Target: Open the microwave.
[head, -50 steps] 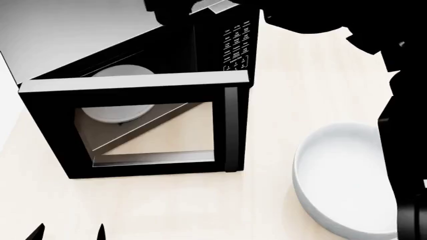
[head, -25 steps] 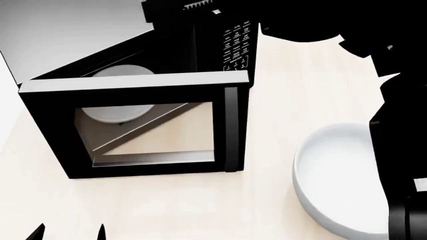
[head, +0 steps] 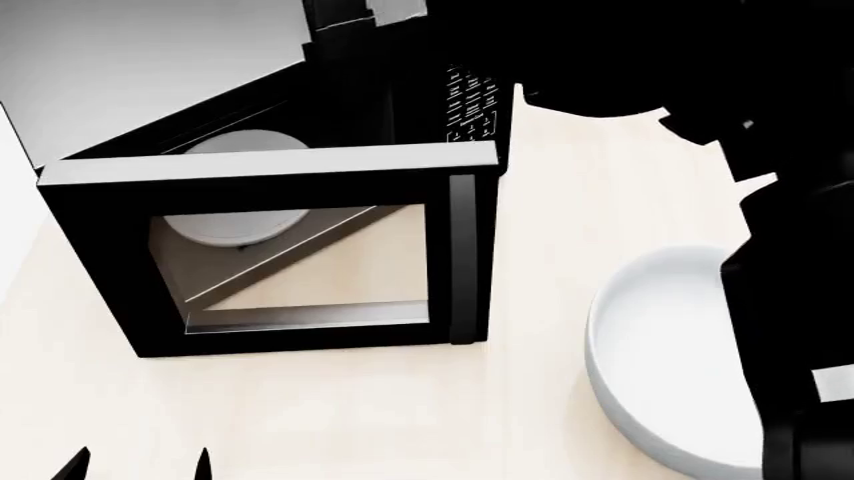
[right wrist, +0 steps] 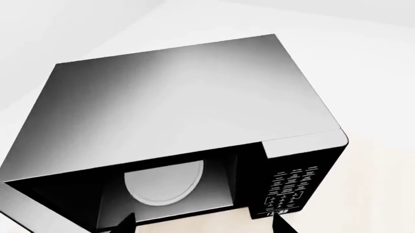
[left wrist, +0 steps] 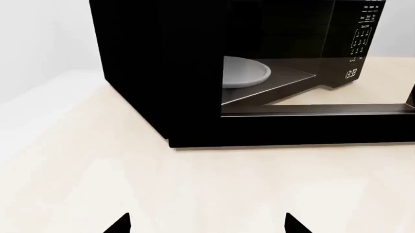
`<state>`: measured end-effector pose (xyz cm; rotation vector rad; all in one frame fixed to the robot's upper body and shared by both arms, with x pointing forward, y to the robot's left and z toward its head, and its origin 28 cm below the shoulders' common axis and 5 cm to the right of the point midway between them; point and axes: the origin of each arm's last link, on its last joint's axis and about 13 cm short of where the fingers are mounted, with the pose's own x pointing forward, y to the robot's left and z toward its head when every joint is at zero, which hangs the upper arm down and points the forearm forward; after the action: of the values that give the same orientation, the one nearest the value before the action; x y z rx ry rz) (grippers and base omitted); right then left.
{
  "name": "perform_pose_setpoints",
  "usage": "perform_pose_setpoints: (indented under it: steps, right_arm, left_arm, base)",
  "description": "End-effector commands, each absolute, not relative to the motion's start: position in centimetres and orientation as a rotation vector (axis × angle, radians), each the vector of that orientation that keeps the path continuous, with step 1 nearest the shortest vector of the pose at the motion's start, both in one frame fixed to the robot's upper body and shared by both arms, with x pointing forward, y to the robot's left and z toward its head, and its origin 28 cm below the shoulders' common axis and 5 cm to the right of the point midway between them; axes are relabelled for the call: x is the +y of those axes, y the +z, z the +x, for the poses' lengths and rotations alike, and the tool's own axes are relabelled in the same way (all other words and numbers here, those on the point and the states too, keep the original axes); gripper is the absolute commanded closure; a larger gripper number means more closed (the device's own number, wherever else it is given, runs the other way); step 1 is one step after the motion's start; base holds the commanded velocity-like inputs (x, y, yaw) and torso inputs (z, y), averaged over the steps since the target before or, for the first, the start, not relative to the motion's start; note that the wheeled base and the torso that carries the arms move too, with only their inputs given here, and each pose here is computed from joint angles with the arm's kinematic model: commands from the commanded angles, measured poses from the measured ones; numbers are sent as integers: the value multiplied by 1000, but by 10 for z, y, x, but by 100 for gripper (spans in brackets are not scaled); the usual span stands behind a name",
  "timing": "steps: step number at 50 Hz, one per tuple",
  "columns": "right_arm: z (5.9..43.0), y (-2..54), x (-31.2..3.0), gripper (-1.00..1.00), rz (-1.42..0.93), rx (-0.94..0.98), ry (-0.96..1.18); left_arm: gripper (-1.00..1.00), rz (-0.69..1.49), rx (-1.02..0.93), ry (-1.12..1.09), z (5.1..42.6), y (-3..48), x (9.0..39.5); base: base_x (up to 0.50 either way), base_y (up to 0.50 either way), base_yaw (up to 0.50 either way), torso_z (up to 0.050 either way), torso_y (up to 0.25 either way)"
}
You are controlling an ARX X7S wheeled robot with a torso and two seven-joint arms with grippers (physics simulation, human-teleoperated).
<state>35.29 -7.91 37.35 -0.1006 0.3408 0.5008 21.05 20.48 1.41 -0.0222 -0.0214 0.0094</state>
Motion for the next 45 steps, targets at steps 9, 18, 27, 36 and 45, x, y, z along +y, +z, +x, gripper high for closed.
perform_pose_setpoints:
  steps: [9, 18, 27, 36, 45]
  right_arm:
    - [358, 356, -79, -100, -92, 378, 503]
    - [358, 351, -79, -100, -95, 391, 505]
    - [358, 347, -78, -100, -97, 403, 510]
    - [361, 339, -79, -100, -89, 419, 515]
    - [362, 332, -80, -100, -82, 431, 515]
  left_arm:
    - [-100, -34, -10, 2, 210, 12, 204]
    - [-100, -34, -9, 3, 210, 12, 204]
    - [-100, -34, -8, 3, 210, 12, 205]
    - [-100, -34, -8, 2, 210, 12, 205]
    - [-100, -35, -7, 1, 210, 12, 204]
  base:
    - [0, 0, 0, 0, 0]
    - [0, 0, 0, 0, 0]
    - [0, 0, 0, 0, 0]
    - [0, 0, 0, 0, -2]
    - [0, 0, 0, 0, 0]
